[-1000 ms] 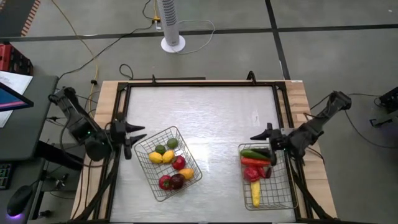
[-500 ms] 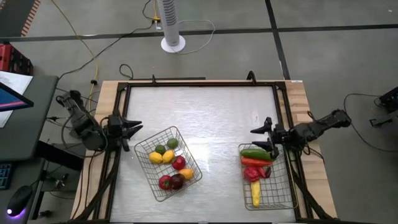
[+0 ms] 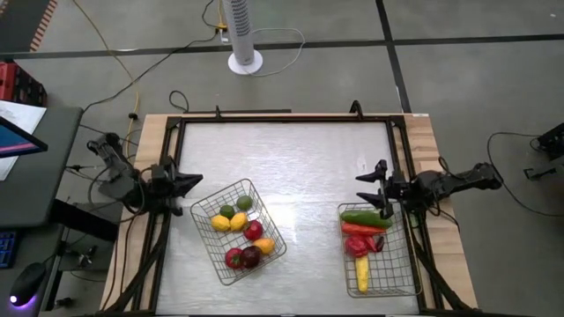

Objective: Sort produce into baskets
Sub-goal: Return to Home Position

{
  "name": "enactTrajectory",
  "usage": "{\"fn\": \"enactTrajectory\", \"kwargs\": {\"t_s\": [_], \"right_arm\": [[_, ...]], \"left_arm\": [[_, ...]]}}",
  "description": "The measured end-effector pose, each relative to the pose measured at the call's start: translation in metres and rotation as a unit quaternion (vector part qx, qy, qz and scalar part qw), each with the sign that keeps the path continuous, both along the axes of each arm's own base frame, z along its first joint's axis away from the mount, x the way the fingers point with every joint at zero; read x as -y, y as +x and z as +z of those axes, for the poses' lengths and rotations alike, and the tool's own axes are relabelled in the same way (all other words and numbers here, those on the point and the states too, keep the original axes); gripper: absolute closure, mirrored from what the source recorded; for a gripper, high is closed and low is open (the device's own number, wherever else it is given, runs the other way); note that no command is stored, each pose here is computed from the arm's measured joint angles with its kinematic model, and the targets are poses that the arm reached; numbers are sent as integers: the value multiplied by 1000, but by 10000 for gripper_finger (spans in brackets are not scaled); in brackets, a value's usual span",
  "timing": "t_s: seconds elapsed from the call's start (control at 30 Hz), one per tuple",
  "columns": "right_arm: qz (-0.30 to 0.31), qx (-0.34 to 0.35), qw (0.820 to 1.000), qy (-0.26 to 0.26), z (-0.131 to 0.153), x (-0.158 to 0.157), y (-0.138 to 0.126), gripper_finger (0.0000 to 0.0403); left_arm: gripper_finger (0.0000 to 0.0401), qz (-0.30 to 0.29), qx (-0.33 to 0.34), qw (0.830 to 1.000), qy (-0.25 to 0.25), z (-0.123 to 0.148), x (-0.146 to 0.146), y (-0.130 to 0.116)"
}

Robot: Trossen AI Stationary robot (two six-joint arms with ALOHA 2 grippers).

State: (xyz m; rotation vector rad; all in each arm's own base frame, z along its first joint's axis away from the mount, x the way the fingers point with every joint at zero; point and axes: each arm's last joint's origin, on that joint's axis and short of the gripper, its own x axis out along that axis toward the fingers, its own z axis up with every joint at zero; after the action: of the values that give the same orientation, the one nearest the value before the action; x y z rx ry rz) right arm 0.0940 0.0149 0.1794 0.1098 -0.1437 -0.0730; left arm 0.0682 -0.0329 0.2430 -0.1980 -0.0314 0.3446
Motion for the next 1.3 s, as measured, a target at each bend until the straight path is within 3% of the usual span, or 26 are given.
{"fn": "enactTrajectory", "kwargs": {"t_s": [0.2, 0.3, 0.8, 1.13, 1.3], "right_arm": [[0, 54, 998, -12, 10, 2, -2, 122], [-4, 82, 996, -26, 16, 3, -3, 122], [-40, 90, 994, -39, 17, 18, -2, 122], [-51, 77, 995, -27, 14, 27, 0, 122], [-72, 62, 995, -27, 12, 30, 1, 122]], "left_arm": [[401, -40, 67, 997, 18, -12, 7, 8], [401, -23, 87, 996, 19, -16, 5, 10], [401, -32, 139, 990, -15, -41, -12, 26], [401, -17, 135, 990, -19, -49, -21, 30], [401, -16, 95, 995, -13, -56, -21, 32]]}}
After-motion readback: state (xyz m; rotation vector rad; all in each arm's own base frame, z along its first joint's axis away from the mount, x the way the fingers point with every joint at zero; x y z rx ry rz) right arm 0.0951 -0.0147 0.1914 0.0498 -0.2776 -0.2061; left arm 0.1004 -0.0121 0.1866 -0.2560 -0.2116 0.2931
